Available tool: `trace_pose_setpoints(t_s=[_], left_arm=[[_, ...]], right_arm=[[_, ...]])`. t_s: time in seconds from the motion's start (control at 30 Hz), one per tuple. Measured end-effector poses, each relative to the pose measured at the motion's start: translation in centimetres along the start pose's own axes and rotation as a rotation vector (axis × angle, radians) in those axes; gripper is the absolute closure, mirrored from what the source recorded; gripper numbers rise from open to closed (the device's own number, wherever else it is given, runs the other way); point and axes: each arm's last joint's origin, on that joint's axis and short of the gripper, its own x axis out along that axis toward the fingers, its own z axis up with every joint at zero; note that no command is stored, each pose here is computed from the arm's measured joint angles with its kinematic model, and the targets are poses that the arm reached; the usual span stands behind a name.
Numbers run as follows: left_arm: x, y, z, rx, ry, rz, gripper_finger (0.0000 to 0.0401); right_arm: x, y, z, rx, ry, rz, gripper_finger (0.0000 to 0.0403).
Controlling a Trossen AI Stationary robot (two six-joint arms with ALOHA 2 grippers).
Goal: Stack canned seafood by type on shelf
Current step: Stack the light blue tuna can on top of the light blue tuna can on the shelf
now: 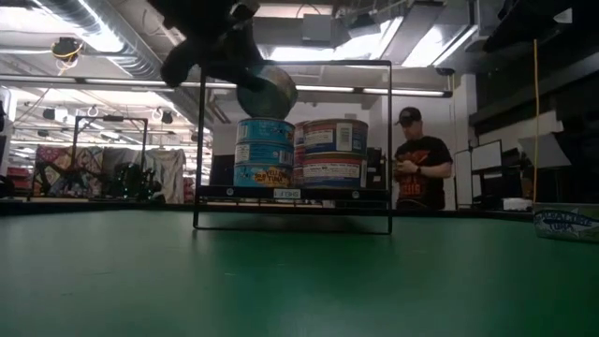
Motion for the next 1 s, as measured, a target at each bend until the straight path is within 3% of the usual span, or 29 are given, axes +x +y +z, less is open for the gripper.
trace_pose_setpoints(t_s=[0.33,0.7,1.0], left_arm=[[0.6,-0.9,-0.4,0.04,0.001,0.052,0.0259],[1.0,-1.6,-0.7,0.104,0.014,0.038,0.0258],[1.1,-1.8,-0.9,0.119,0.03,0.016,0.0224]], right_arm=[[0.0,0.0,0.0,0.001,-0.002,-0.002,0.0262],[0.0,0.0,0.0,0.001,-0.002,-0.001,0.0262],[0.0,0.0,0.0,0.001,0.0,0.004,0.0262]])
